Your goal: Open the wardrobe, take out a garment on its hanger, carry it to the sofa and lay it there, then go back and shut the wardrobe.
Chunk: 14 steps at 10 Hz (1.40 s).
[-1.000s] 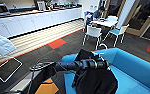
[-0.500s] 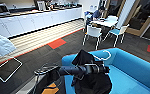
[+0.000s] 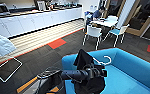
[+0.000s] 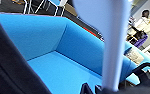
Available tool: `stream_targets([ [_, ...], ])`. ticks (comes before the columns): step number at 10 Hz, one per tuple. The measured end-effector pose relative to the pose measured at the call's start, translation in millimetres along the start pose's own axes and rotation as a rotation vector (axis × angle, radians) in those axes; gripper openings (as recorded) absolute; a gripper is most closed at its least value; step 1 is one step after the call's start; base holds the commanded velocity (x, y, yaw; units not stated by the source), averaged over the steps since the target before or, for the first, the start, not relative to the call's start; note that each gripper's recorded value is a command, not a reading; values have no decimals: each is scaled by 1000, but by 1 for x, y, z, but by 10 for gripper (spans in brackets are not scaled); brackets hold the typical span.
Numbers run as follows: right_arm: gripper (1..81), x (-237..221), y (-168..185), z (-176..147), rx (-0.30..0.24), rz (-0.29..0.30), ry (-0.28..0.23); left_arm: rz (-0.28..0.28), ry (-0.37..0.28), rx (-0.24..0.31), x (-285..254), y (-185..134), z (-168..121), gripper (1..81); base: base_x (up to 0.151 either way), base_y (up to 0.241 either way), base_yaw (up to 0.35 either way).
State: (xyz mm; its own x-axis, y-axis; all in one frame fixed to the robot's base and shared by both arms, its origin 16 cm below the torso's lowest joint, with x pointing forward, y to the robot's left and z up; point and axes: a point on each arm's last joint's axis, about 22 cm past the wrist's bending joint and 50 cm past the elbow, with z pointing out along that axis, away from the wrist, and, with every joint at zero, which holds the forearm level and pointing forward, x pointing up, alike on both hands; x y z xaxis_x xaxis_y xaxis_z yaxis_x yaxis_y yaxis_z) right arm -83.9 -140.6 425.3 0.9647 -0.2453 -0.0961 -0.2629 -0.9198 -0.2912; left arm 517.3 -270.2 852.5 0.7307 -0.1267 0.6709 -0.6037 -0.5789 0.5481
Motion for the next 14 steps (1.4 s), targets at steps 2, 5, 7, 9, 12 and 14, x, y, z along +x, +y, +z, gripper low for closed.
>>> stream_targets([
  [2,811,0,0,0,0,0,0,52,16,-3,2,3,0,811,0,0,0],
  [5,811,0,0,0,0,0,0,72,20,7,2,2,0,811,0,0,0],
  [7,811,0,0,0,0,0,0,91,18,16,1,0,0,811,0,0,0],
  [9,811,0,0,0,0,0,1,188,-20,107,-16,-22,0,811,0,0,0],
  [12,811,2,0,0,-1,0,9,318,-42,256,-41,-55,-3,811,0,0,0],
  [14,811,2,0,0,-2,0,12,402,14,372,-31,-77,-9,811,0,0,0],
])
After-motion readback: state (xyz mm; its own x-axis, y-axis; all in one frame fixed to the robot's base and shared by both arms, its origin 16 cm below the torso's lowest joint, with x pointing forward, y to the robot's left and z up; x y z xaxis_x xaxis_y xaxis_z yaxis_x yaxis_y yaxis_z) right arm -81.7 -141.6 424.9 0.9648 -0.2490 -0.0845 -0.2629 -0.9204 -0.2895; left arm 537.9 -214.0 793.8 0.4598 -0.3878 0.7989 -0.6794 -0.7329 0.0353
